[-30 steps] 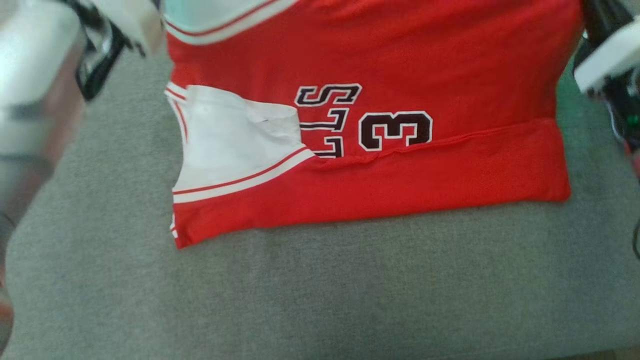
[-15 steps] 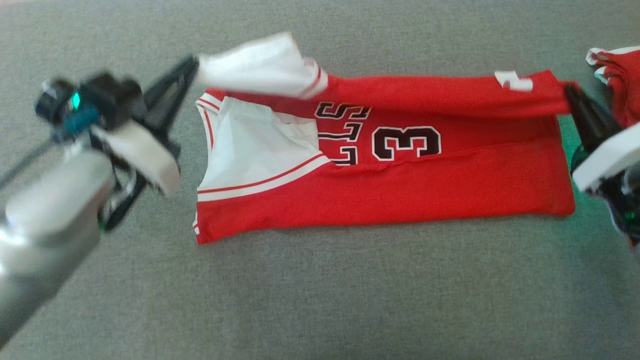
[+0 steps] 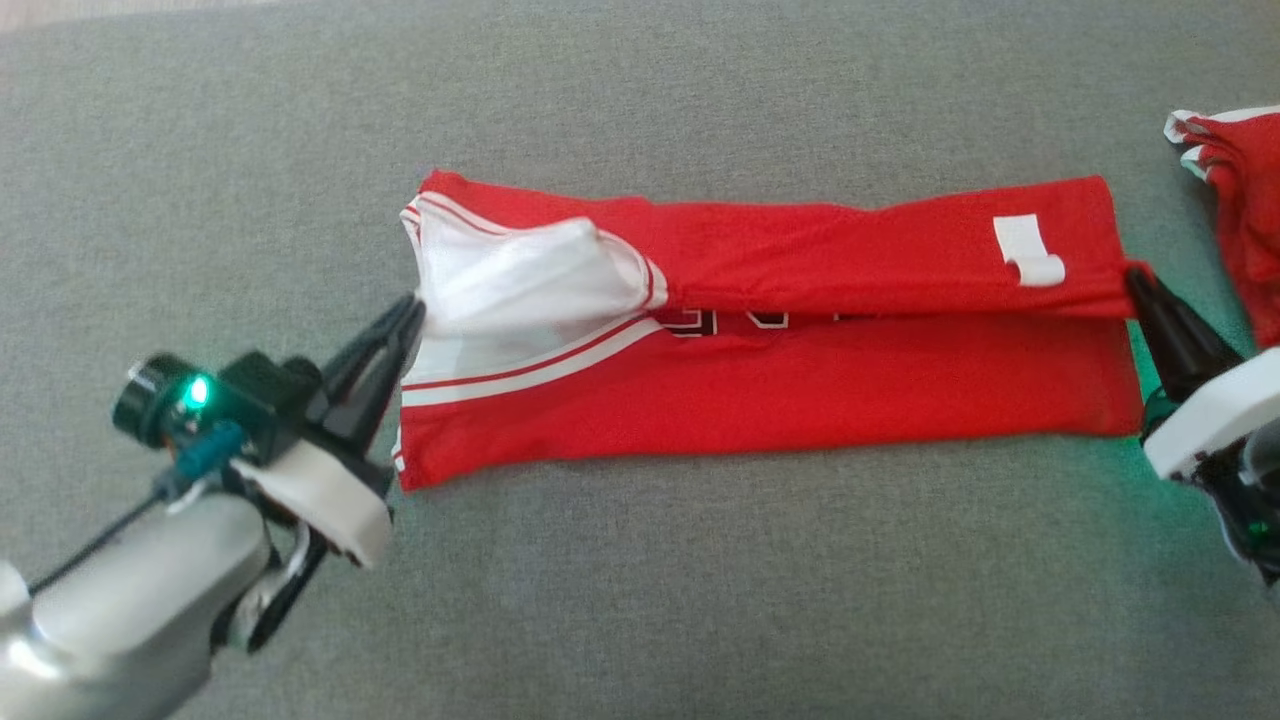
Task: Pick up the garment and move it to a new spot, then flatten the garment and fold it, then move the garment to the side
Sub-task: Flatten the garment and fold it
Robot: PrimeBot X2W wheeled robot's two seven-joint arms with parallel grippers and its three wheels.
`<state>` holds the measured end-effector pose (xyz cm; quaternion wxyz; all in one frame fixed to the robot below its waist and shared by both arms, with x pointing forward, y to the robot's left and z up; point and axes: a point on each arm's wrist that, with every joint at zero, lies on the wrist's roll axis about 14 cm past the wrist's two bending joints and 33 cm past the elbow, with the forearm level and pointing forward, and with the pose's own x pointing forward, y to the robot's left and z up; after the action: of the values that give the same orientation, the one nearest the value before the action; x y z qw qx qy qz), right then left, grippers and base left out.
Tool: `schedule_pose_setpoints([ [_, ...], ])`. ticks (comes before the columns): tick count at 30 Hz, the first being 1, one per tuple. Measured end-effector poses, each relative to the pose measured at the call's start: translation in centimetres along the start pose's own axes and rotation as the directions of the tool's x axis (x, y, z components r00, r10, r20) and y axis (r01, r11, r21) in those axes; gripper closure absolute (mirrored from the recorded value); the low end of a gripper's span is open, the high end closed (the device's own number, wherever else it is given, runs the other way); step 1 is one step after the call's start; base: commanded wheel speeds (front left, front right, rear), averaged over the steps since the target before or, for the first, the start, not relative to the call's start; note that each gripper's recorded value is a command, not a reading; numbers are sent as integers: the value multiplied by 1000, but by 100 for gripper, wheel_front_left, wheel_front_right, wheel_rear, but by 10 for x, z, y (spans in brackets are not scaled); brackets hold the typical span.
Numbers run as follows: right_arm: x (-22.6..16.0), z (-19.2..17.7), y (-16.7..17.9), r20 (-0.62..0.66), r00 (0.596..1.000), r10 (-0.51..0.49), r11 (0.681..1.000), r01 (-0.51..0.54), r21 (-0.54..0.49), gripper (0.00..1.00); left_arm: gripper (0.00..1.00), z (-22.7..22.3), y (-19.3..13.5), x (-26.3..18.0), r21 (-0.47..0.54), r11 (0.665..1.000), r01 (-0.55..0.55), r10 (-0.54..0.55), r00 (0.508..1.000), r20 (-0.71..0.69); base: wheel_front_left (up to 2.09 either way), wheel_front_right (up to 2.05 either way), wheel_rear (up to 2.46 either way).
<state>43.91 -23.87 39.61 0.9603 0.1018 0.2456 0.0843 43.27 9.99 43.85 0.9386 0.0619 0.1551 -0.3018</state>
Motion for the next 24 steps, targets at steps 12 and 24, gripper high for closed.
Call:
schedule_pose_setpoints([
  [12, -4, -8, 7, 29, 999, -23, 1000, 22, 11, 0, 0, -25, -13, -6, -82, 994, -75, 72, 996, -47, 0, 0, 0],
  [24, -38, -2, 2, 237, 962, -138, 990, 135, 28, 0, 0, 12, -25, -31, -170, 926, -337, 362, 920, 149, 0, 0, 0],
])
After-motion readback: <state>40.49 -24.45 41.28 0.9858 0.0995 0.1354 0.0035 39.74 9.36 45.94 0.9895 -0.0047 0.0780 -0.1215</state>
